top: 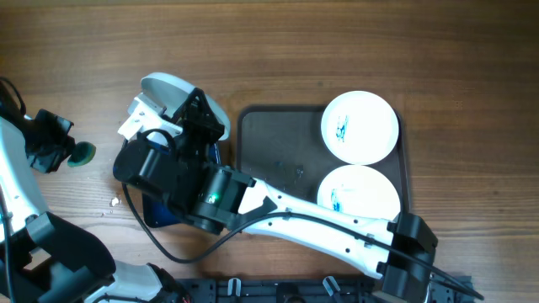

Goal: Clean dirty plates on tray and stack at the side

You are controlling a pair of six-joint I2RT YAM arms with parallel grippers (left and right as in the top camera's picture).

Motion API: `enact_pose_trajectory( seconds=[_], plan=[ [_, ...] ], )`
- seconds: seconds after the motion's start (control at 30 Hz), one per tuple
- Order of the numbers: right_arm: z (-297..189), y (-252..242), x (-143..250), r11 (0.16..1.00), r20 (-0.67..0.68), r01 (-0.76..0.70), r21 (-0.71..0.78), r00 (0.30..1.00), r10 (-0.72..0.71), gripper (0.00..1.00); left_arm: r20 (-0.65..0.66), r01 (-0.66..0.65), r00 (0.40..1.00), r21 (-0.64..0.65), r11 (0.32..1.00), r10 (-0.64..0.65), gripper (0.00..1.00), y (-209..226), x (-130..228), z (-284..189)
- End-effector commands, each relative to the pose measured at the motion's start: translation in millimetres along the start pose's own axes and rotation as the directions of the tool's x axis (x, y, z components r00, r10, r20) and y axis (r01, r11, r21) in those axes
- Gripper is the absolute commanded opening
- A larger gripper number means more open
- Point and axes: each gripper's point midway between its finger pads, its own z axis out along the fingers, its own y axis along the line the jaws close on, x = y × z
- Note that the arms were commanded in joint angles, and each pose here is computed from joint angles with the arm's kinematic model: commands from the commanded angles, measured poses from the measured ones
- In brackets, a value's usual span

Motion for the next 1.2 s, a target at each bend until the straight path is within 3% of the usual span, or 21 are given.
enact_pose_trajectory(
  seconds=[0.0,0.07,0.13,0.17,0.27,0.3,0.37,0.4,0.5,0.63,0.8,0.87,1.0,1.17],
  plan=[
    [-10,12,-10,0.996,0.044,-0.028,-0.083,0.999,0.031,0.04,0.034,-0.027,0.999,0.036,0.999,0.025,0.04,-7,-4,-14],
    [-23,30,-10,0.988,0.066,0.022,-0.155,0.998,-0.012,0.04,0.034,-0.027,0.999,0.036,0.999,0.025,0.04,-7,-4,-14],
    [-16,20,-2,0.988,0.015,-0.117,-0.099,0.993,0.119,0.04,0.033,-0.026,0.999,0.036,0.999,0.025,0.04,-7,-3,-14],
    [-15,28,3,0.982,0.0,-0.121,-0.144,0.993,0.122,0.04,0.031,-0.026,0.999,0.035,0.999,0.025,0.04,-7,-3,-14],
    [-5,-6,19,0.992,-0.062,-0.103,0.075,0.992,0.108,0.04,0.029,-0.026,0.999,0.033,0.999,0.025,0.04,-6,-2,-14],
    [-1,-4,21,0.993,-0.067,-0.1,0.055,0.992,0.103,0.04,0.027,-0.026,0.999,0.033,0.999,0.025,0.04,-6,-2,-14],
    [-8,49,20,0.95,-0.033,-0.046,-0.309,0.999,0.037,0.04,0.027,-0.026,0.999,0.033,0.999,0.025,0.04,-6,-2,-14],
    [-10,62,24,0.913,-0.07,-0.117,-0.39,0.993,0.098,0.04,0.026,-0.025,0.999,0.032,0.999,0.025,0.04,-6,-2,-14],
    [-5,81,46,0.782,-0.276,-0.37,-0.501,0.925,0.26,0.04,0.024,-0.028,0.999,0.031,0.999,0.027,0.04,-7,-1,-13],
    [14,69,76,0.633,-0.492,-0.572,-0.521,0.808,0.325,0.04,0.03,-0.076,0.997,0.042,0.996,0.075,0.04,-20,4,-12],
    [62,-32,135,0.571,-0.626,-0.783,-0.249,0.579,0.522,0.04,0.023,-0.209,0.978,0.069,0.976,0.208,0.04,-59,31,-9],
    [78,-74,173,0.508,-0.674,-0.849,-0.145,0.461,0.578,0.04,0.014,-0.276,0.961,0.079,0.958,0.276,0.04,-77,48,-7],
    [106,-136,282,0.413,-0.749,-0.902,0.125,0.187,0.636,0.04,0.028,-0.435,0.9,0.055,0.899,0.434,0.04,-110,87,-4],
    [110,-174,409,0.275,-0.711,-0.862,0.425,-0.13,0.691,0.04,0.026,-0.572,0.821,0.044,0.819,0.571,0.04,-137,130,1]
  ],
)
